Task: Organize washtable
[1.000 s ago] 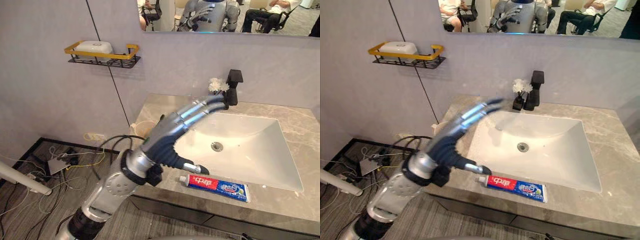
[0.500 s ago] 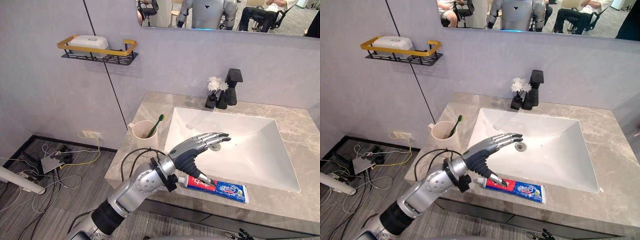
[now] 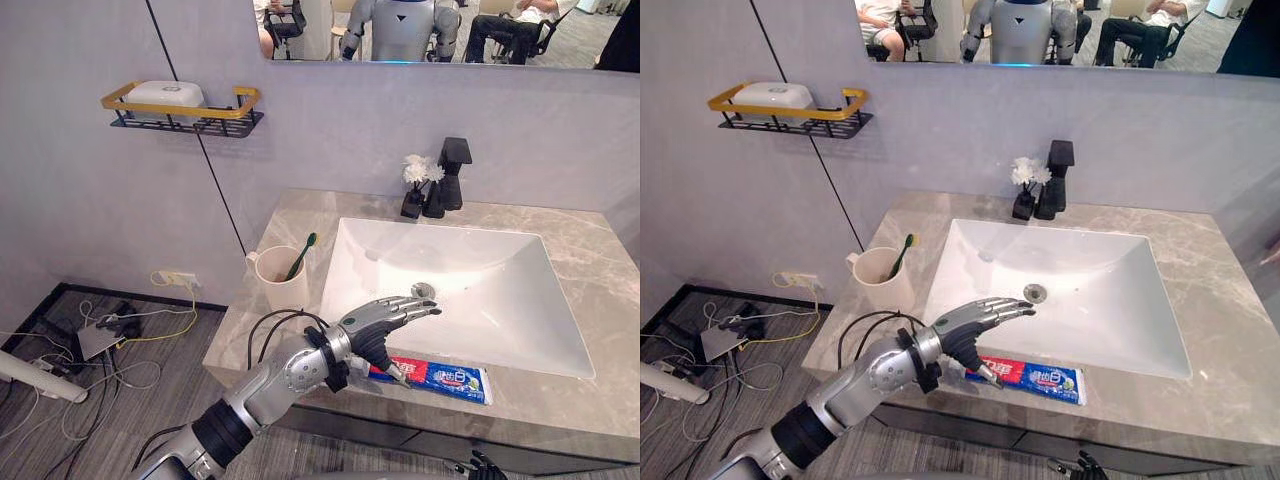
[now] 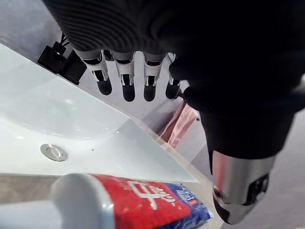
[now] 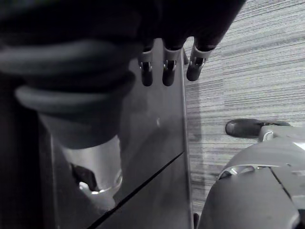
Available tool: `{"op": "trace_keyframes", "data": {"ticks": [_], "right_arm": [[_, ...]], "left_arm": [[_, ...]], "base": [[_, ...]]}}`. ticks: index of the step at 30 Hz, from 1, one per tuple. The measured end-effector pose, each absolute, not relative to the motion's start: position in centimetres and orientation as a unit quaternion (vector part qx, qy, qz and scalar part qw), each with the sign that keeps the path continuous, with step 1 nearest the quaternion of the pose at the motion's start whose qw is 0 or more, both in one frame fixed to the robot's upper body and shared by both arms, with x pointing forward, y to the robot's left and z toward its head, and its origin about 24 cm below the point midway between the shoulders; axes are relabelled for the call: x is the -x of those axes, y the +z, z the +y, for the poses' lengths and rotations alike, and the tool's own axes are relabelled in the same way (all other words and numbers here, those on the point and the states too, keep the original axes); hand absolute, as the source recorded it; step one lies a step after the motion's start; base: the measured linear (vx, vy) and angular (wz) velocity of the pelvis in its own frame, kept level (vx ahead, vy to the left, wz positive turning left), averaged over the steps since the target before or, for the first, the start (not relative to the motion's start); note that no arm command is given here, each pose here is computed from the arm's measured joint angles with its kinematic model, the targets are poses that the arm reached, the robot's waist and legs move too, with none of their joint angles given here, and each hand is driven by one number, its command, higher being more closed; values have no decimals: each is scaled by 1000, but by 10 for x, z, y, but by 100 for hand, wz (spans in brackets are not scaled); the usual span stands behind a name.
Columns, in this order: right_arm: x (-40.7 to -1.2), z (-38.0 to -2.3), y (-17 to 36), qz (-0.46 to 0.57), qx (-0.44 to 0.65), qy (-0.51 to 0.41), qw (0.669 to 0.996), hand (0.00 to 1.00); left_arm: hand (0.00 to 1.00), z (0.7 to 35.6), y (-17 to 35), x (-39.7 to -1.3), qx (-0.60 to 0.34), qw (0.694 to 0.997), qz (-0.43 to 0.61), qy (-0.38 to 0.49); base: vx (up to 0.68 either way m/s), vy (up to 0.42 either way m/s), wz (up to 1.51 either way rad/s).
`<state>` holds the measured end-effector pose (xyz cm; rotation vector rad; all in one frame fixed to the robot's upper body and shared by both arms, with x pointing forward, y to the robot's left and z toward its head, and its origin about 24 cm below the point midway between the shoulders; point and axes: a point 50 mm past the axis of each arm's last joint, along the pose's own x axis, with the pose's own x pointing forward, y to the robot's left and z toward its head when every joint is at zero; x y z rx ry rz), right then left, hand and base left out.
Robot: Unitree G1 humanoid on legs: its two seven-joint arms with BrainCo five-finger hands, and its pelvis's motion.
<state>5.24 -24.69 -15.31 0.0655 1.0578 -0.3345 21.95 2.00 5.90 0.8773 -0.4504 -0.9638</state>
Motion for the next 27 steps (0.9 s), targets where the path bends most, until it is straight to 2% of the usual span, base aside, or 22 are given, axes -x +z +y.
{"op": "trace_keyframes", "data": {"ticks": [20, 26, 27], "right_arm": [[-52, -245, -154, 501, -41, -165, 849, 0], [-51, -242, -155, 502, -45, -164, 848, 0], [-52, -242, -155, 502, -46, -163, 848, 0]], "left_arm": [[0, 28, 35, -209, -431, 776, -167, -429], [0, 41, 31, -211, -432, 795, -149, -400], [100, 42, 31, -211, -433, 796, -148, -396]], "base": [[0, 0, 0], [0, 0, 0], [0, 0, 0]]}}
